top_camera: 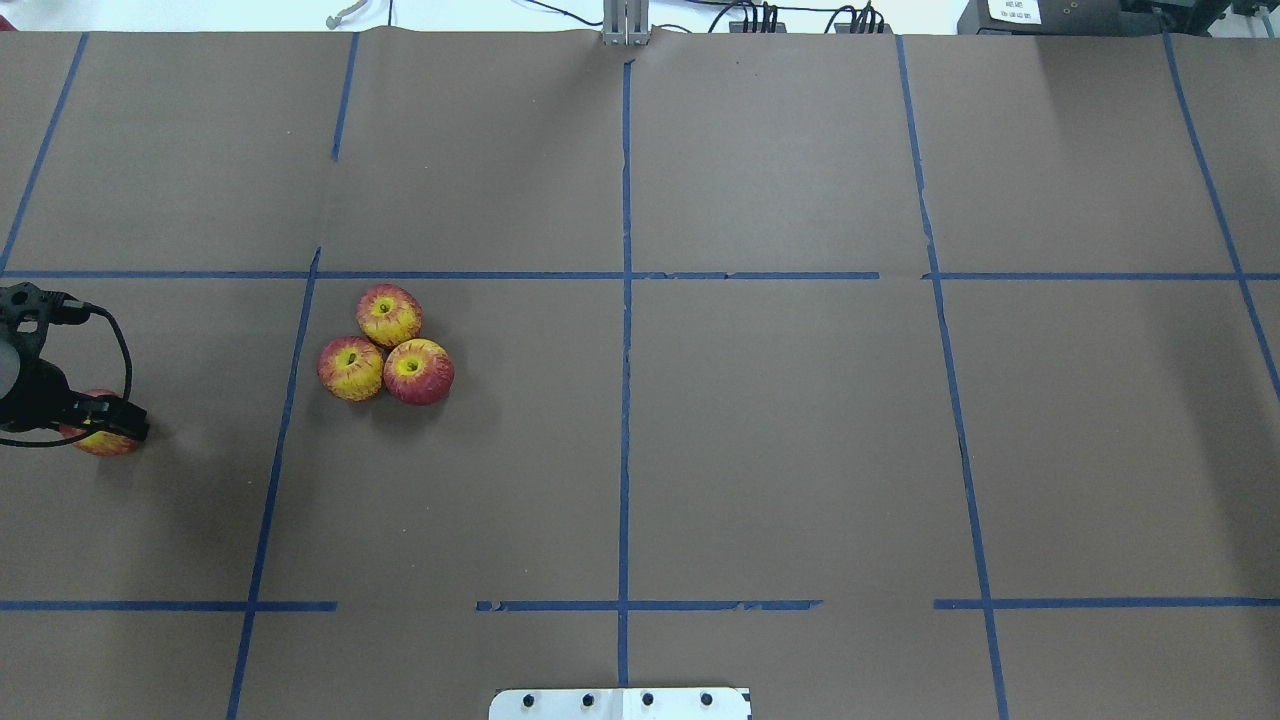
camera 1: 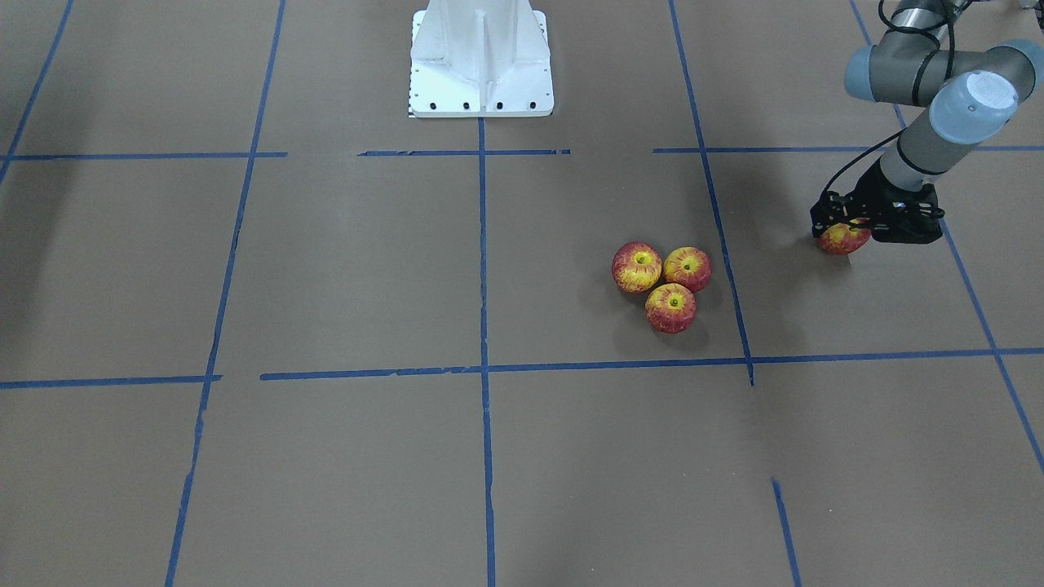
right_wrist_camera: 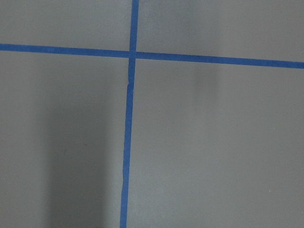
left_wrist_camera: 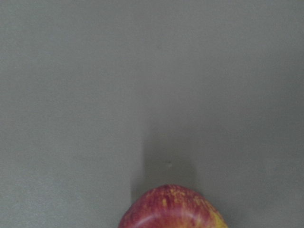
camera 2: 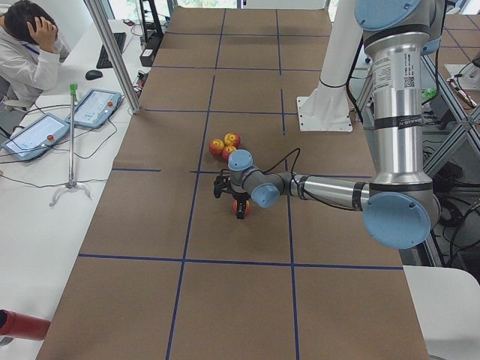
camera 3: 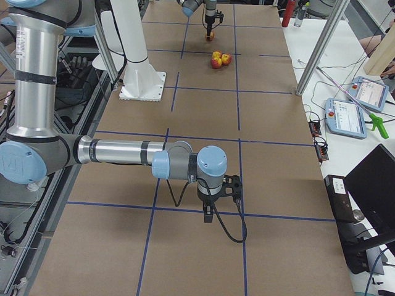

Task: Stack apples
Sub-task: 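Lift the apple with the left gripper and carry it over the three-apple cluster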

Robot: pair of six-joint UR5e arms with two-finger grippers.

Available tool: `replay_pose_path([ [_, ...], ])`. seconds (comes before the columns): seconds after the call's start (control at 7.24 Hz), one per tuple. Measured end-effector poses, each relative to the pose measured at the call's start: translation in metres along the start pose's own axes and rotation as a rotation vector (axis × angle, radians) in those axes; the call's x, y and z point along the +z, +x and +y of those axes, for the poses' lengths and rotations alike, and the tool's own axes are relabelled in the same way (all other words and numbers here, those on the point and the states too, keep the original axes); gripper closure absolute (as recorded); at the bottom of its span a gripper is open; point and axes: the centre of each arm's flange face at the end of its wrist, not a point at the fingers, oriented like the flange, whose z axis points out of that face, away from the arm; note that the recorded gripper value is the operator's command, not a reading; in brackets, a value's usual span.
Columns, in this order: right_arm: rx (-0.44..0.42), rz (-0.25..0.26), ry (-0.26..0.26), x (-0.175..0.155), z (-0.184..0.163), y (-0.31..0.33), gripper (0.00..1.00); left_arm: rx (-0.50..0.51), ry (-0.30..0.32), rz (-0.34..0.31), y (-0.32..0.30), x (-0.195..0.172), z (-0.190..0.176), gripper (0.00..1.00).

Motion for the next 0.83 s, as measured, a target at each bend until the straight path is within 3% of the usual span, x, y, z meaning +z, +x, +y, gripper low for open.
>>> replay_pose_path([
  [0.28,0.0,0.0,0.0,0.0,0.0,0.0,0.0,0.024,0.025,0.035,0.021,-0.021,-0.002,1.0],
  [0.55,0.0,0.0,0.0,0.0,0.0,0.0,0.0,0.015,0.024,0.112,0.078,-0.065,-0.012,0.99],
  [0.83,0.0,0.0,0.0,0.0,0.0,0.0,0.0,-0.058,0.016,0.139,0.16,-0.1,-0.056,0.97],
])
